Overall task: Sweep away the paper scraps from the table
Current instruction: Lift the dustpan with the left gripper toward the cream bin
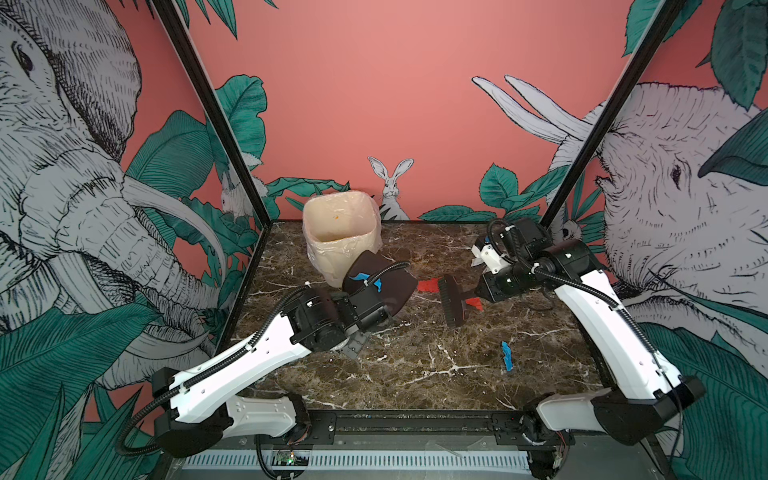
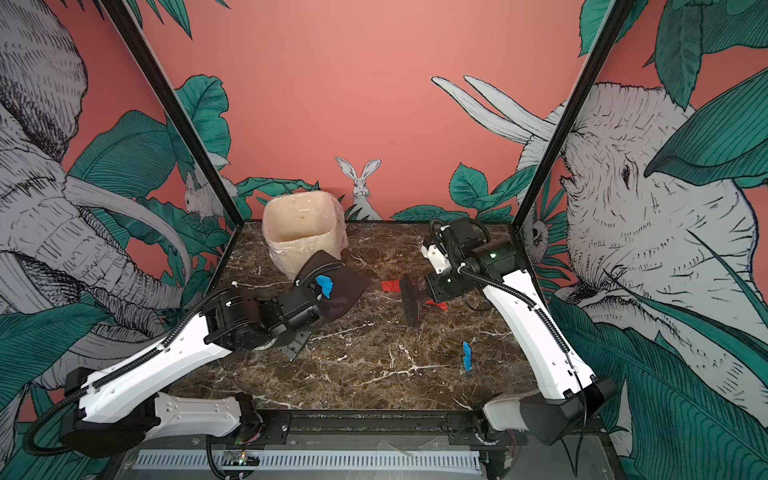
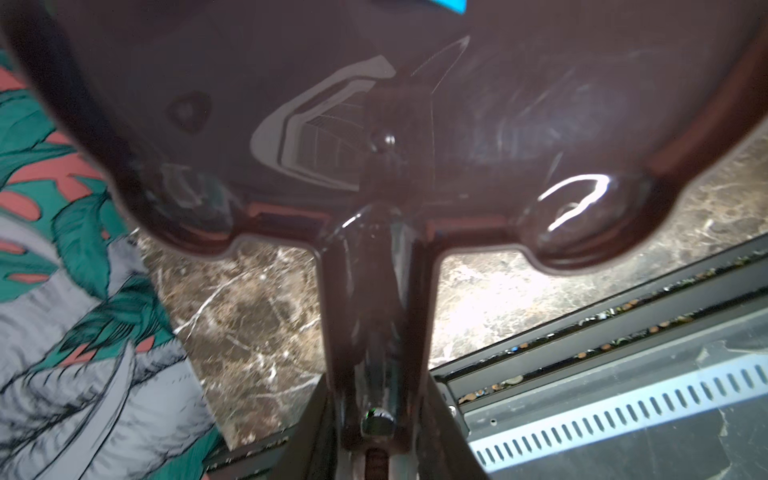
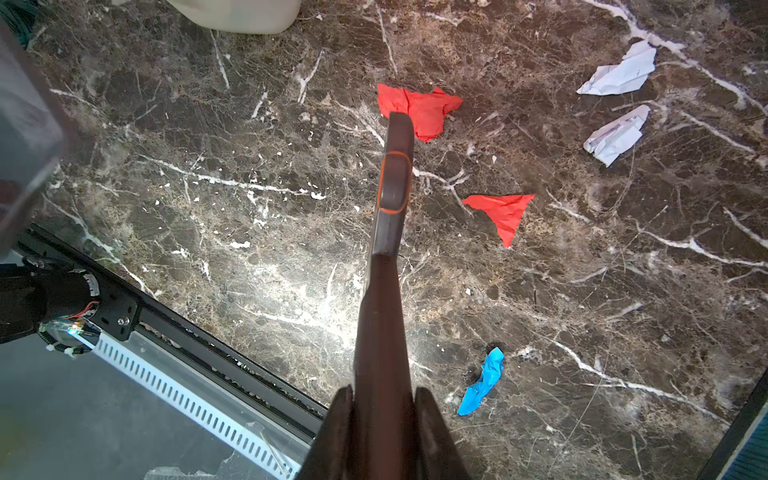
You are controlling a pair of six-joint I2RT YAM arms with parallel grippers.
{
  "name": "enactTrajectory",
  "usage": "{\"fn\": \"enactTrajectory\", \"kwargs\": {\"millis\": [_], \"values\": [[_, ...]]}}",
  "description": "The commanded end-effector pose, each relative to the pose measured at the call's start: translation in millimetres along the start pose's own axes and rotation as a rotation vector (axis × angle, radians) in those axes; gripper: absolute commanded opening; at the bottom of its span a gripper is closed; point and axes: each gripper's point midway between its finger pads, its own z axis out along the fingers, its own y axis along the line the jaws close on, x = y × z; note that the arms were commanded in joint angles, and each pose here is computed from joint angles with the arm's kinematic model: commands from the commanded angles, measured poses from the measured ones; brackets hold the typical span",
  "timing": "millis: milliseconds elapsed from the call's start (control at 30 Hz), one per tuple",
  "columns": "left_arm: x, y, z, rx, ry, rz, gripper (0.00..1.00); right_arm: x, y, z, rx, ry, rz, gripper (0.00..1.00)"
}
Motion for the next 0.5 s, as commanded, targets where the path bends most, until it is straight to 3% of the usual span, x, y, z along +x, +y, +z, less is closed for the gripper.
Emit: {"fn": "enactTrajectory", "kwargs": {"millis": [0,467], "values": [[9.1,32.2,-14.4,-0.080,0.010,-0.058,0.00,-6.9,5.9,-8.5,-0.045,-0.072,-0.005,0.00],[8.0,84.8,-15.6,-0.106,0.016,-0.220,0.00,-2.4,13.1,-10.4,-0.119,-0.102,-0.006,0.00]]}}
